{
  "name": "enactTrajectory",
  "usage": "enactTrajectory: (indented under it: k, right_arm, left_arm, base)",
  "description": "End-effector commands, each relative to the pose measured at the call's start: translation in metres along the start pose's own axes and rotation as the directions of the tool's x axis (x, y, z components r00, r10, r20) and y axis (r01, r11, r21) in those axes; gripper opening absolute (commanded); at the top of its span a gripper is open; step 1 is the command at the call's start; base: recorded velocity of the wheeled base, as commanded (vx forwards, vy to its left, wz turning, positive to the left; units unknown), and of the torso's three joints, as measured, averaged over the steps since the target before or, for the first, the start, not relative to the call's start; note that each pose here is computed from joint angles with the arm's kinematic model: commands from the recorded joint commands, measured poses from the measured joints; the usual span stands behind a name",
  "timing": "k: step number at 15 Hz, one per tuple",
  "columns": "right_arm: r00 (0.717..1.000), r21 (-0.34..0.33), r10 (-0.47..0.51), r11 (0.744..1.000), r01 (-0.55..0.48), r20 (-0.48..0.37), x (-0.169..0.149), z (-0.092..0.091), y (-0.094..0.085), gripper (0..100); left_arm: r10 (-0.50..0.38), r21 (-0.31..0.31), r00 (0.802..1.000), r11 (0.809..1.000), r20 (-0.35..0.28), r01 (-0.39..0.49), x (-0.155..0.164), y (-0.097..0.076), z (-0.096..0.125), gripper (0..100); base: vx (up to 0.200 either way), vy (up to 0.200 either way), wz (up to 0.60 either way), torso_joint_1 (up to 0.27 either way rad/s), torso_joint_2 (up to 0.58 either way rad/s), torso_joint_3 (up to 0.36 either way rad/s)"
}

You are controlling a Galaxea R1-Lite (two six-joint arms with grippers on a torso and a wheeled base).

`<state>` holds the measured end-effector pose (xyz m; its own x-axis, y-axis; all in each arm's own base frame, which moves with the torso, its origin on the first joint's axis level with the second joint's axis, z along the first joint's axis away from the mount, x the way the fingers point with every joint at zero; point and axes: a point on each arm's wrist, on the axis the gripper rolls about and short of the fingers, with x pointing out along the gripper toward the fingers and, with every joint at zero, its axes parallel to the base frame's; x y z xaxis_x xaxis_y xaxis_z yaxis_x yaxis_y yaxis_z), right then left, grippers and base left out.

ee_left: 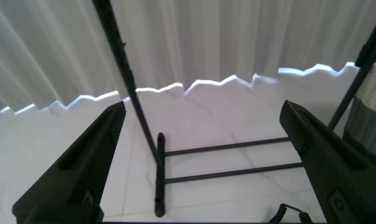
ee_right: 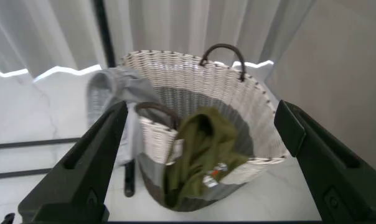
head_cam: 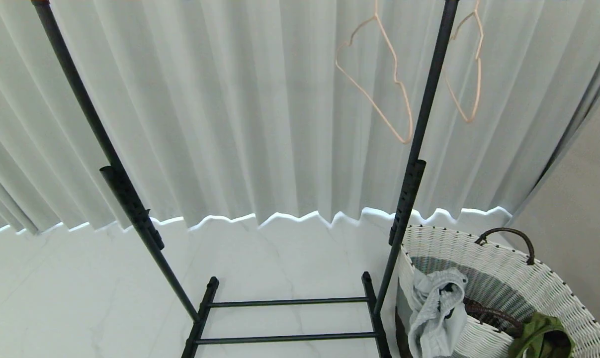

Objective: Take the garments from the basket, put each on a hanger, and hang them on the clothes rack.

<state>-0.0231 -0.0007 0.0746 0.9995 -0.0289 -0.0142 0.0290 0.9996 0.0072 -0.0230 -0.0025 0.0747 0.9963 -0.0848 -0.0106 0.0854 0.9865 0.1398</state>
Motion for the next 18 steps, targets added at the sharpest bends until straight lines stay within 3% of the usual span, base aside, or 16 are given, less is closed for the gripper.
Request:
enactTrajectory:
  k: [1,10,11,13,14,15,16,17,18]
  right_arm:
    - [1.000,0.000,0.001,1.000,-0.001,-0.001,0.000,0.000,0.000,100]
    - [1.000,-0.029,0.003,1.000,-0.003,0.005,0.000,0.000,0.000,100]
    - [1.000,-0.050,0.020,0.999,-0.019,0.022,-0.001,0.004,0.000,100]
    - [0.989,-0.038,0.136,0.990,-0.134,0.063,-0.006,0.036,0.002,100]
    - [0.986,-0.060,0.169,0.984,-0.169,0.008,0.001,0.058,0.002,100]
    - [0.979,-0.125,0.188,0.973,-0.196,-0.074,0.013,0.066,0.003,100]
    - [0.968,-0.208,0.169,0.956,-0.207,-0.185,0.031,0.070,0.004,100]
    - [0.961,-0.247,0.157,0.945,-0.213,-0.228,0.039,0.070,0.005,100]
    - [0.938,-0.326,0.136,0.913,-0.243,-0.318,0.056,0.071,0.006,100]
  left_arm:
    - [0.001,0.000,1.000,1.000,0.000,-0.001,0.000,0.000,0.000,100]
    - [0.001,-0.003,1.000,1.000,0.000,-0.001,0.000,0.000,0.000,100]
    - [0.001,-0.003,1.000,1.000,0.000,-0.001,0.000,0.000,0.000,100]
    - [0.001,-0.006,1.000,1.000,0.000,-0.001,0.000,0.000,0.000,100]
    - [0.001,-0.009,1.000,1.000,0.000,-0.001,0.000,0.000,0.000,100]
    - [0.001,-0.019,1.000,1.000,0.000,-0.001,0.000,0.000,0.000,100]
    - [-0.001,-0.029,1.000,1.000,0.000,0.001,0.000,0.000,0.000,100]
    - [-0.001,-0.031,1.000,1.000,0.000,0.001,0.000,0.000,0.000,100]
    - [0.001,-0.031,1.000,1.000,0.000,-0.001,0.000,0.000,0.000,100]
  base:
    - [0.000,-0.200,0.00,0.007,0.01,0.002]
    - [0.000,0.000,0.00,0.000,0.00,0.000]
    - [0.000,0.000,0.00,0.000,0.00,0.000]
    - [0.000,0.000,0.00,0.000,0.00,0.000]
    - [0.000,0.000,0.00,0.000,0.00,0.000]
    - [0.000,0.000,0.00,0.000,0.00,0.000]
    - [0.000,0.000,0.00,0.000,0.00,0.000]
    - [0.000,0.000,0.00,0.000,0.00,0.000]
    - [0.000,0.000,0.00,0.000,0.00,0.000]
